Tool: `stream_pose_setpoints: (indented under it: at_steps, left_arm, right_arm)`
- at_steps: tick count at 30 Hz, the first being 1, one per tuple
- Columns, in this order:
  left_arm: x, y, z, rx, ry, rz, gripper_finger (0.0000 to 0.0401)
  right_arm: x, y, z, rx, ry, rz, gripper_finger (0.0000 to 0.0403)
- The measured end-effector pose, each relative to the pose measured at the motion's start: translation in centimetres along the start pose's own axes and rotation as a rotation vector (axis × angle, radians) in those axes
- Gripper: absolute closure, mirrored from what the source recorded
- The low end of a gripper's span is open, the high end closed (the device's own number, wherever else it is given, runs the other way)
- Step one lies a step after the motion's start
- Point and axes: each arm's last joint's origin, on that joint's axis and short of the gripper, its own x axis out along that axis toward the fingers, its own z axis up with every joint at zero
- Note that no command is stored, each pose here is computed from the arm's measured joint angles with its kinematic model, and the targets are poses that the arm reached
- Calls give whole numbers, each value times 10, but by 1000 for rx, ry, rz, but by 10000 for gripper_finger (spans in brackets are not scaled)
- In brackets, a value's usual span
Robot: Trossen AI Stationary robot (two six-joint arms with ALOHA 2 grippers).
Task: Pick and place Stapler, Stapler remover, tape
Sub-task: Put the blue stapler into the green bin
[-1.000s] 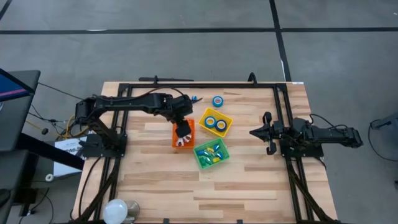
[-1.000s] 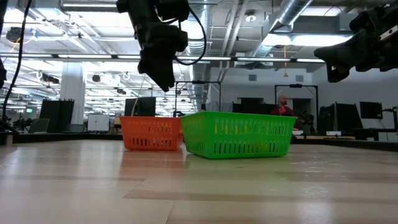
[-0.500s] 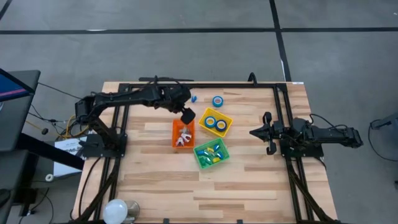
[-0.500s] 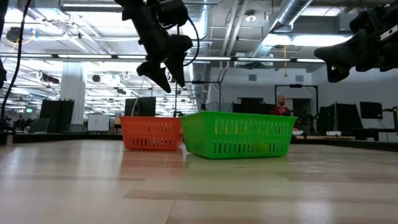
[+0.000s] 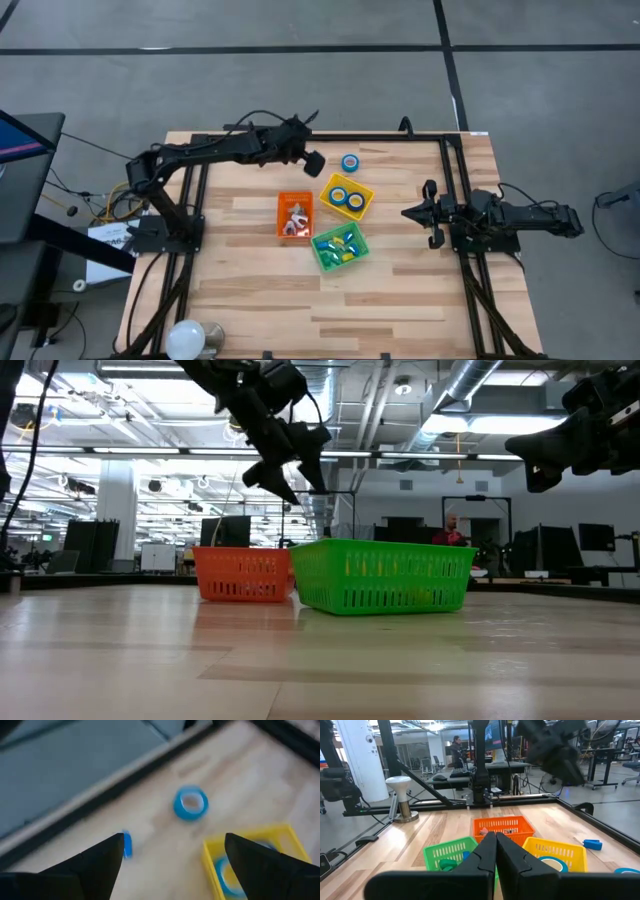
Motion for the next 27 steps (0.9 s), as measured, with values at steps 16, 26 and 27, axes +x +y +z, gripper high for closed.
stream_pose_setpoints:
  at_steps: [16, 26, 27]
  left_arm:
    - [64, 10, -15, 3, 41, 20, 60]
    - [84, 41, -19, -53, 139, 14, 60]
    - [84, 46, -18, -66, 153, 26, 60]
  right_arm:
    - [0, 0, 0, 0, 0, 0, 402]
    - [0, 0, 0, 0, 0, 0, 402]
    - [0, 0, 0, 0, -1, 0, 402]
